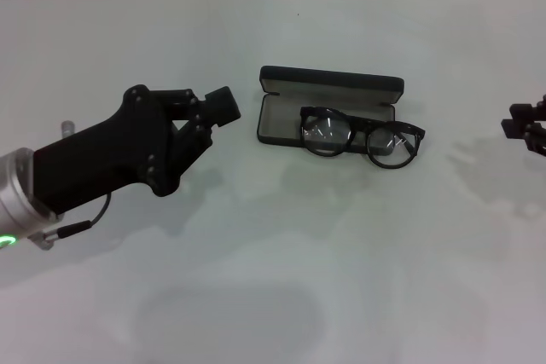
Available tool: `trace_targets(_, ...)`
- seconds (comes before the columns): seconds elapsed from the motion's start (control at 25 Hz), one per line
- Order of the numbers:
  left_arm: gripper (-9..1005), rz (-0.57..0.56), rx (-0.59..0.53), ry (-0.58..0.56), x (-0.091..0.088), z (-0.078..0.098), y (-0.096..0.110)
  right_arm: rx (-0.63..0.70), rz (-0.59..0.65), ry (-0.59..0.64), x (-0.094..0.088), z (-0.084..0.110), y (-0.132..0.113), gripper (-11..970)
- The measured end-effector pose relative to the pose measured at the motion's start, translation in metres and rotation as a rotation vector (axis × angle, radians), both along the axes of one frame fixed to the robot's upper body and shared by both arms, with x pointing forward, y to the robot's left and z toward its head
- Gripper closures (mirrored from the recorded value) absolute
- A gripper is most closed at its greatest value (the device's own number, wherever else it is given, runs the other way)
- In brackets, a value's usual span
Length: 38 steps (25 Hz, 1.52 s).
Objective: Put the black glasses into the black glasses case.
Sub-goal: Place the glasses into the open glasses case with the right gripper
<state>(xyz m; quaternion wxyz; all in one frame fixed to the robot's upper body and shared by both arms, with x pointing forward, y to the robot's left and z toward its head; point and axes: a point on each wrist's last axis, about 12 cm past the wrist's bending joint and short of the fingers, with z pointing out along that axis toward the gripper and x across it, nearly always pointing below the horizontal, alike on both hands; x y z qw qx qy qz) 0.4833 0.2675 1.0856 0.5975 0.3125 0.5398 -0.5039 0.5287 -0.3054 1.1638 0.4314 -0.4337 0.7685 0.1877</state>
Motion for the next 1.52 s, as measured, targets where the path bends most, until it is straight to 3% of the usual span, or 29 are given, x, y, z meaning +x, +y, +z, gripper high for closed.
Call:
trace_targets(0.36,943,0.032,0.024,0.003,-0.003,-0.006,0.003,0.124,0.053,0.08,0.038,-0.024,0.028,793)
trace_targets(0.56,942,0.044,0.035,-0.002,-0.005,-0.007,0.007,0.119,0.04,0.139,0.058,-0.039,0.044,672)
trace_targets(0.76,942,0.062,0.05,0.01,-0.005,-0.01,0.008,0.103,0.012,0.189,0.063,-0.045,0.045,451)
trace_targets(1.08,941,0.072,0.062,0.017,-0.002,-0.012,0.005,0.057,-0.038,0.258,0.059,-0.052,0.038,572)
trace_targets(1.52,940,0.067,0.059,0.016,-0.001,-0.012,0.002,0.057,-0.037,0.292,0.066,-0.064,0.049,588)
